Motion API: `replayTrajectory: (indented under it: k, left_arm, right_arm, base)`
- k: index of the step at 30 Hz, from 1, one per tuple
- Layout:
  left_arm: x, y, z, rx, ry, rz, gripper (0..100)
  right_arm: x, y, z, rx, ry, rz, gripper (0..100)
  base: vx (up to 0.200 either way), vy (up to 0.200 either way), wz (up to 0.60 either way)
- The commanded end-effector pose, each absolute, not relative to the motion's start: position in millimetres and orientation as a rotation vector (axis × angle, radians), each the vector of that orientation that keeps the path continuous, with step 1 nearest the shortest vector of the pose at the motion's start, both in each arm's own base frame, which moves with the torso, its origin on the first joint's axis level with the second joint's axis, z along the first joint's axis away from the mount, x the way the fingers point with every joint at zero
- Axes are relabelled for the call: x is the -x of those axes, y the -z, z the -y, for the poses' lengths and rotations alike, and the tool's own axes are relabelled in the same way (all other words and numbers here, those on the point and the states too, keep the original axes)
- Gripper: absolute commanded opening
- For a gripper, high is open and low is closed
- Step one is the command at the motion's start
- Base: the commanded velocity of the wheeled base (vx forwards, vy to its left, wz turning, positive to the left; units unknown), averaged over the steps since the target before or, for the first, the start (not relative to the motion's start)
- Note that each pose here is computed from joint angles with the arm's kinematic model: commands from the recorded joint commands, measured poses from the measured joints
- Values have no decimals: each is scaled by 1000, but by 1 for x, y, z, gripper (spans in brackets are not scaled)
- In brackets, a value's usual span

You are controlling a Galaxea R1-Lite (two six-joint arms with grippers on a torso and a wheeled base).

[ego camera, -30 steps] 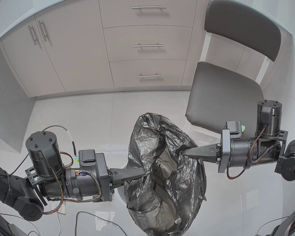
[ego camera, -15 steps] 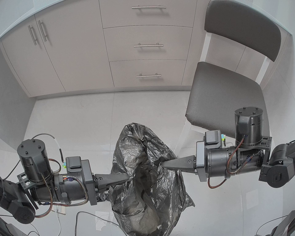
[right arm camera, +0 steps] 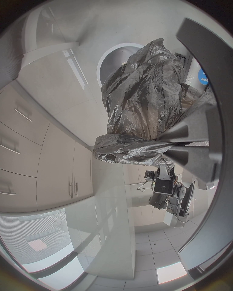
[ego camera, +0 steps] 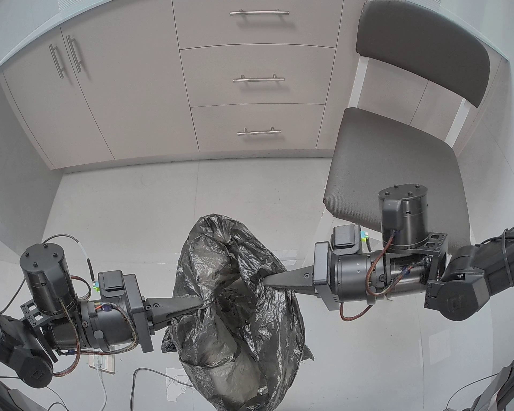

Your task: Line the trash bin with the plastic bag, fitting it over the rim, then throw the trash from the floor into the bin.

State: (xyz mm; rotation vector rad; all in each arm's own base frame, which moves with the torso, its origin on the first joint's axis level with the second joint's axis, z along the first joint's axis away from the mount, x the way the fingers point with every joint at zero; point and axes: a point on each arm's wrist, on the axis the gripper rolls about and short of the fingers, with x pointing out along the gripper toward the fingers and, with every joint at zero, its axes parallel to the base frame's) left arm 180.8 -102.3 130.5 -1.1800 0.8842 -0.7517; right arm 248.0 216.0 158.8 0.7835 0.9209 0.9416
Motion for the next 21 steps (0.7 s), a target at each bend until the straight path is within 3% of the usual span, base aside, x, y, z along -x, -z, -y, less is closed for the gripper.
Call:
replayTrajectory:
  k: [1, 15, 21]
  left_arm:
    - [-184, -127, 99, 1187, 727, -885, 0]
    - [-193, -124, 94, 1141, 711, -847, 0]
    - [-221, -100, 105, 919, 713, -807, 0]
  right_arm:
    - [-258, -144, -224, -778, -921, -952, 0]
    - [-272, -136, -233, -770, -912, -948, 0]
    - [-278, -134, -227, -729, -879, -891, 0]
  base:
    - [0, 0, 0]
    - [0, 0, 0]
    - [0, 0, 0]
